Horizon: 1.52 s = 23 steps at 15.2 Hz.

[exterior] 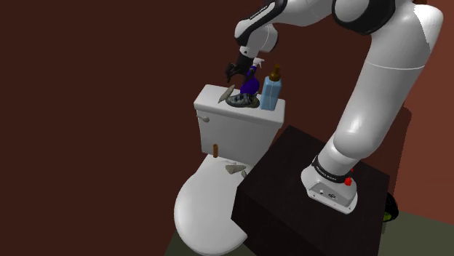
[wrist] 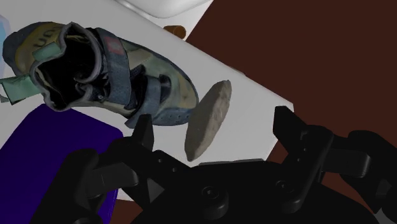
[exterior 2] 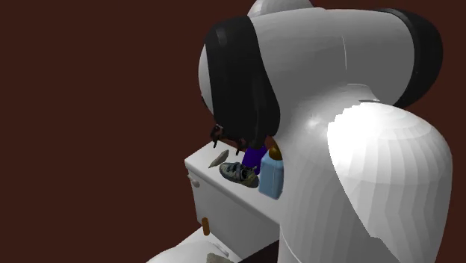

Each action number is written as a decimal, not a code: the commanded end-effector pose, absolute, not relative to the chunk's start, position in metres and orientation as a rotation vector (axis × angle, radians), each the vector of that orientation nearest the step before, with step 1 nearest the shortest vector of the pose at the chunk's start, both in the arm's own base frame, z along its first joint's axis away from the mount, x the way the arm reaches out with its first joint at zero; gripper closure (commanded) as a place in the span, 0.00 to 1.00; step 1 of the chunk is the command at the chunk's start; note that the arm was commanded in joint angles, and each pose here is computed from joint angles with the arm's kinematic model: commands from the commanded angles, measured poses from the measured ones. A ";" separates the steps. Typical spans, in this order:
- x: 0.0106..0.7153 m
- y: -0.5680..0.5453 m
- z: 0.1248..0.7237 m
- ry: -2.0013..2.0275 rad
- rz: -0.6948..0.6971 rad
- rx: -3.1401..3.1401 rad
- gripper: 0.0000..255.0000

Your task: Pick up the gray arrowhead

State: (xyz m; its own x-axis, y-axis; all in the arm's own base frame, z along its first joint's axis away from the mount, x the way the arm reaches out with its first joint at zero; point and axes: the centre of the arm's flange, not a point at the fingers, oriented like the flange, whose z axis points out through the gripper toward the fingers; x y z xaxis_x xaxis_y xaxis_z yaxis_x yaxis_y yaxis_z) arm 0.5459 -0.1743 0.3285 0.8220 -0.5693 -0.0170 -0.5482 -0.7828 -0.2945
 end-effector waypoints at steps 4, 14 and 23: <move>0.546 -0.175 0.325 0.854 -0.105 -2.719 1.00; 0.545 -0.174 0.340 0.854 -0.105 -2.718 1.00; 0.545 -0.174 0.388 0.854 -0.105 -2.718 1.00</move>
